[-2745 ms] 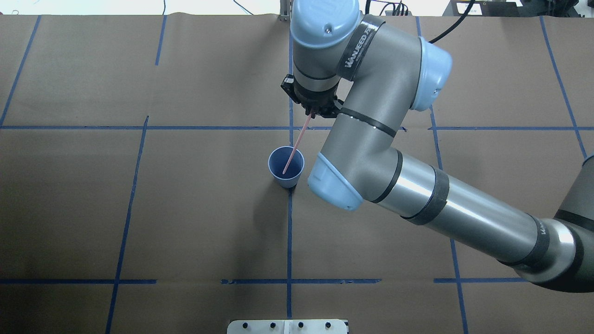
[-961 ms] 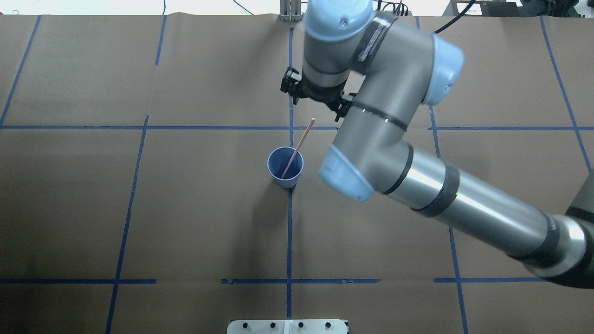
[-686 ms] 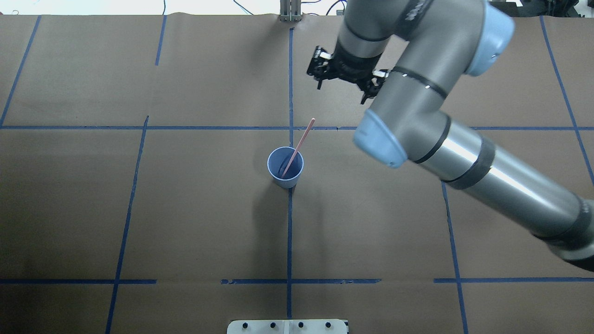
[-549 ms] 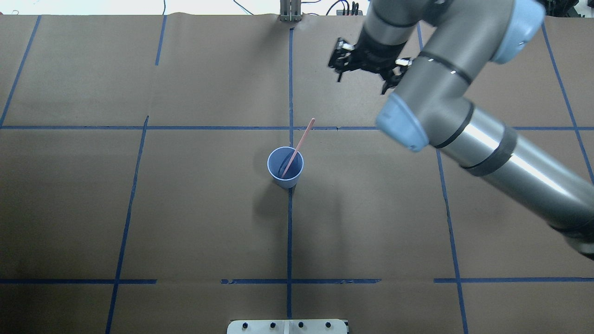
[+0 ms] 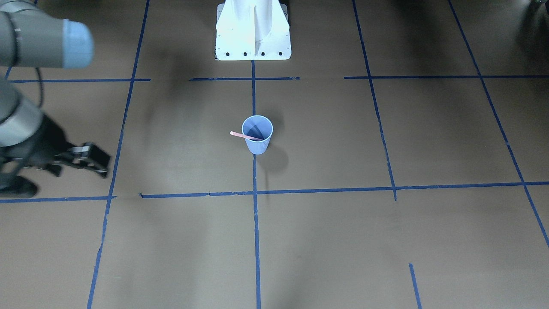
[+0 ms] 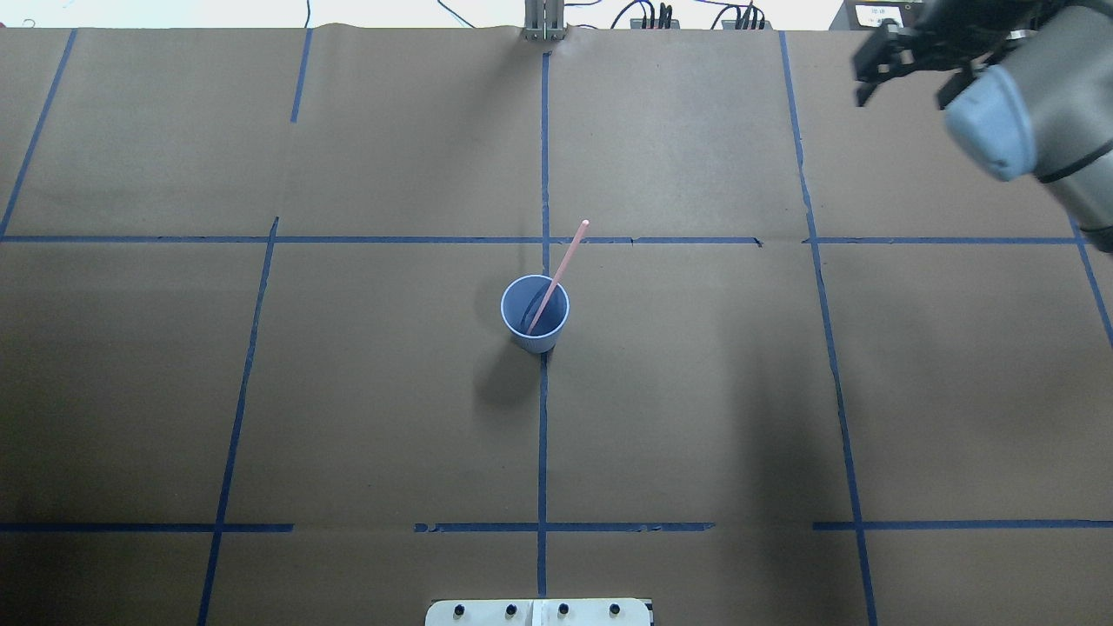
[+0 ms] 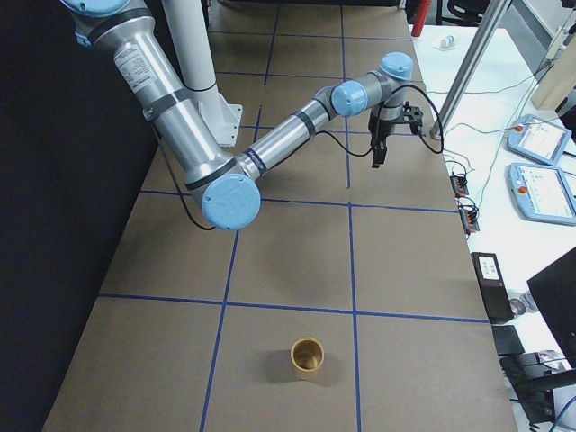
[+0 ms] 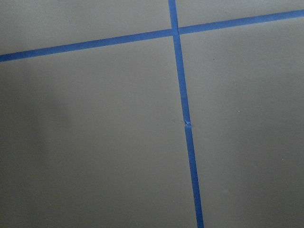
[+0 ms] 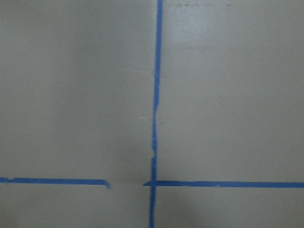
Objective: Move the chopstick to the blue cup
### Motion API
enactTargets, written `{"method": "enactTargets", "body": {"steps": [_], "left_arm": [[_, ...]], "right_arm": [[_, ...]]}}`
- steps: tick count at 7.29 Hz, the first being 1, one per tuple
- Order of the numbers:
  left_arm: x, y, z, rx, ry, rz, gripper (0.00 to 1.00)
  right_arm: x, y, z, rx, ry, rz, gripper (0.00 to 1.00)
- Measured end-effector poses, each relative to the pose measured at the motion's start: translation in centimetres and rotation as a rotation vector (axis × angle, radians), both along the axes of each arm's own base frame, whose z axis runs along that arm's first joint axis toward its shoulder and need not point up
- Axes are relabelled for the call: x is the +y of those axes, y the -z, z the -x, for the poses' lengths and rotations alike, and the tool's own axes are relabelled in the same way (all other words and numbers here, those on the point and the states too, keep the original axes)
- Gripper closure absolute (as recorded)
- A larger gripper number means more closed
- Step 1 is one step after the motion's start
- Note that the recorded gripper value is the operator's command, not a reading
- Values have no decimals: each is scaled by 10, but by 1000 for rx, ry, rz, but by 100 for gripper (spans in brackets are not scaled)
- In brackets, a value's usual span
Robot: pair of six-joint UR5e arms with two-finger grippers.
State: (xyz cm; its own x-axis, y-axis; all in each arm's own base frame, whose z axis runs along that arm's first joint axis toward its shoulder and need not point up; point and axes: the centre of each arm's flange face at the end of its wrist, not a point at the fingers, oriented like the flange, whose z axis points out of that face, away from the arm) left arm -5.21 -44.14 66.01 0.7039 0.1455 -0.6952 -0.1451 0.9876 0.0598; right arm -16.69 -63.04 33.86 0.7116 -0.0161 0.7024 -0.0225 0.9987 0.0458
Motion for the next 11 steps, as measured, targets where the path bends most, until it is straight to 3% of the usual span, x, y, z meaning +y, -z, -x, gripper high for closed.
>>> {"method": "enactTargets", "body": {"steps": [2,5,8,11], "left_arm": [[0,4,0,2,-3,-11,0],[-2,9,0,4,-4,-24,0],[-2,11,0,3,-5,-30,0],[-1,10,0,2,-4,-26,0]], "right_arm": [[23,-98,-82,25,110,-57,0],[94,-221,-196,37,204,-95,0],[180,-291,-231,37,187,-44,0],[204,-307,-232,38,150,18,0]]}}
